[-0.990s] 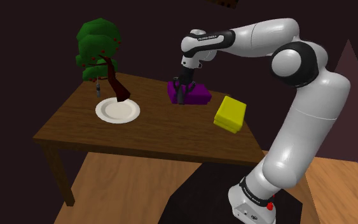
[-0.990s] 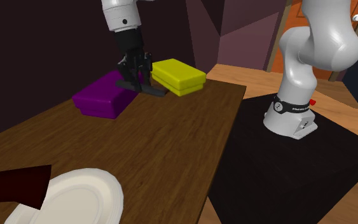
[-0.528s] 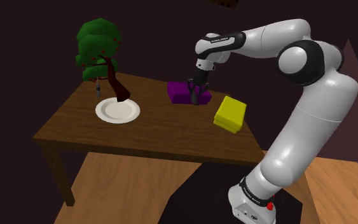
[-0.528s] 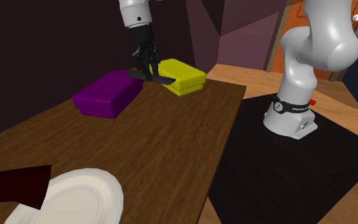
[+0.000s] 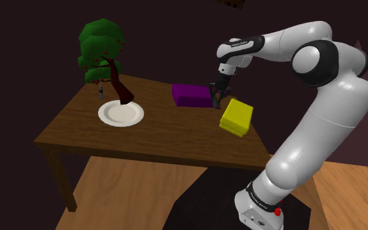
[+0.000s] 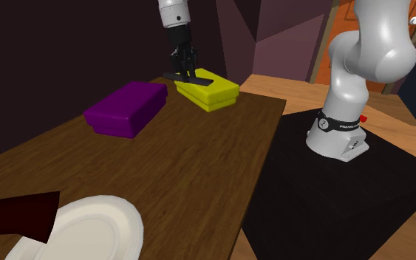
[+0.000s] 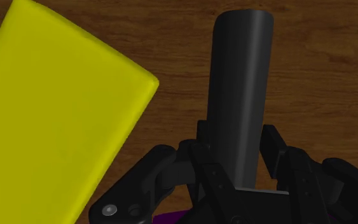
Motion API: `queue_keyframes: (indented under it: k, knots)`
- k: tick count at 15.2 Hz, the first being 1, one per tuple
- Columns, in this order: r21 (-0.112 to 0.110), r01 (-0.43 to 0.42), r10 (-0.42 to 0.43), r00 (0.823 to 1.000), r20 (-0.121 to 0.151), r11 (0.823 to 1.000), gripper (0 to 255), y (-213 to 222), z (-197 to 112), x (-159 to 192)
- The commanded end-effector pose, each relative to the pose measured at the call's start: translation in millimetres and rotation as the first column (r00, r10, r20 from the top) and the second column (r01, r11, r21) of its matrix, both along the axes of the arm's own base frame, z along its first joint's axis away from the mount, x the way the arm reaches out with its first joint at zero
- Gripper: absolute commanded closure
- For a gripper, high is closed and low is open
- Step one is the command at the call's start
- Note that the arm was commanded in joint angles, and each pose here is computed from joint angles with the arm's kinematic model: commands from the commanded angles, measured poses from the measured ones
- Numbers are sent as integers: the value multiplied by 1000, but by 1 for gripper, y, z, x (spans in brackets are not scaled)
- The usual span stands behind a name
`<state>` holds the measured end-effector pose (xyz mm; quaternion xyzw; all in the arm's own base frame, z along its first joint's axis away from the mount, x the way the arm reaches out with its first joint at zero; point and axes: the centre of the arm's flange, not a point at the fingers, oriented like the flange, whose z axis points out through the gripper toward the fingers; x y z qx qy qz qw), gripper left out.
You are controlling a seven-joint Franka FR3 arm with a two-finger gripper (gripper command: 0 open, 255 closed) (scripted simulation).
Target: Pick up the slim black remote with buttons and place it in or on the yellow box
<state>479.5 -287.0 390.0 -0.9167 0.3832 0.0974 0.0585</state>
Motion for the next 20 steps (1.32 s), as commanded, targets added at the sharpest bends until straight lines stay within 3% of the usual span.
queue_keyframes:
  k: [1, 17, 20]
  knots:
    - [0, -1, 1, 1000, 0, 1000, 255, -22, -3, -16]
    - [0, -1, 1, 1000, 0, 1000, 255, -195, -9, -133]
    - [0, -1, 1, 1000, 0, 1000, 255, -195, -24, -133]
